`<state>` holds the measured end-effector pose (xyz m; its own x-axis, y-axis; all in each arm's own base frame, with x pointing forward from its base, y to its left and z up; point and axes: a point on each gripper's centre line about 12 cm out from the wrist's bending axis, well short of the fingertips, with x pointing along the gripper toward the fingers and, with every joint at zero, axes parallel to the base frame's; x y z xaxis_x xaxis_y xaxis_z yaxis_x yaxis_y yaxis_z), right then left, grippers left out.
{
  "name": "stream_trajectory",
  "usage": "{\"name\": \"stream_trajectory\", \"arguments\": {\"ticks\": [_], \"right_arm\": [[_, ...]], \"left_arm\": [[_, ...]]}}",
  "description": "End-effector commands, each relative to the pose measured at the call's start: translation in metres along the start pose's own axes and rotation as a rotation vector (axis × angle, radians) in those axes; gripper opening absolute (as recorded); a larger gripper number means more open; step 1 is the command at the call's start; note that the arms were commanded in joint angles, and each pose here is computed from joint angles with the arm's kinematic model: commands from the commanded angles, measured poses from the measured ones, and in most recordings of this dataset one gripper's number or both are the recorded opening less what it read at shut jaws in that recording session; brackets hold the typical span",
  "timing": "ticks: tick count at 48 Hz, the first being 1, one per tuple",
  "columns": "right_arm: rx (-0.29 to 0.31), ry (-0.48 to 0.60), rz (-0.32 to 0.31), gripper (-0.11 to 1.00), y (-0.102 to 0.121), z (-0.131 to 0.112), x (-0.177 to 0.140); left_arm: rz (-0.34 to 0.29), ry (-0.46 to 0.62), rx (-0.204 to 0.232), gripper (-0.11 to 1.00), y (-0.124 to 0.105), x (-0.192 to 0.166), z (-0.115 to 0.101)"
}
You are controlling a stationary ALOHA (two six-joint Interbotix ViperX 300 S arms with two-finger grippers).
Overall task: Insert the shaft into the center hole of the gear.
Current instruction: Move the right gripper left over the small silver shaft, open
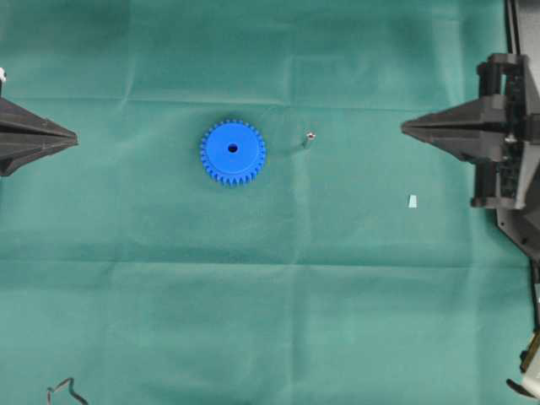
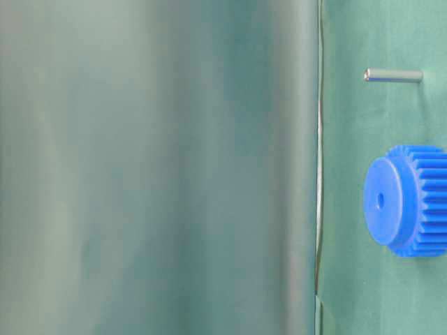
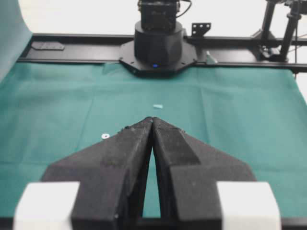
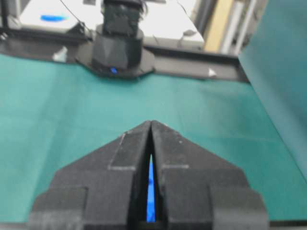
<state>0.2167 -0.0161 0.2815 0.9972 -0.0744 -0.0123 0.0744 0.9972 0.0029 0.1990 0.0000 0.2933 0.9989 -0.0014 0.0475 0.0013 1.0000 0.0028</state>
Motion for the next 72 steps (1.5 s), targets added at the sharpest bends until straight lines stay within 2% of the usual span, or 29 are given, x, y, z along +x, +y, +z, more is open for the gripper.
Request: {"name": "stream_trajectory", "arguments": {"ticks": [1,10,20,25,33,36,42,52,72], "right_arm": [[0.005,0.017,-0.025,0.05,-0.006,0.002,0.012],[0.031,0.132,-0.082,0.05,-0.020,-0.020,0.036],[0.069,0.304,-0.145,0.06,-0.039,-0.057,0.068],[0.075,0.375,-0.153,0.25,-0.043,-0.075,0.084],[0.081,0.502,-0.156,0.76,-0.046,-0.114,0.105],[0.083,0.534,-0.158,0.86,-0.047,-0.127,0.110],[0.087,0.574,-0.165,0.80,-0.050,-0.145,0.116],[0.101,0.602,-0.180,0.80,-0.053,-0.161,0.114],[0.113,0.607,-0.190,0.78,-0.053,-0.165,0.108]], "left_arm": [[-0.004,-0.025,0.004,0.02,-0.001,0.003,0.010],[-0.002,-0.025,0.004,0.02,0.000,0.003,0.010],[-0.004,-0.025,0.004,0.02,-0.001,0.003,0.010],[-0.004,-0.021,0.004,0.02,-0.001,0.003,0.009],[-0.004,-0.021,0.004,0.02,-0.001,0.003,0.009],[-0.002,-0.021,0.004,0.02,0.000,0.003,0.009],[-0.004,-0.018,0.004,0.02,-0.001,0.003,0.009],[-0.002,-0.014,0.004,0.02,0.000,0.003,0.008],[-0.002,0.003,0.003,0.02,0.000,0.004,0.006]]}}
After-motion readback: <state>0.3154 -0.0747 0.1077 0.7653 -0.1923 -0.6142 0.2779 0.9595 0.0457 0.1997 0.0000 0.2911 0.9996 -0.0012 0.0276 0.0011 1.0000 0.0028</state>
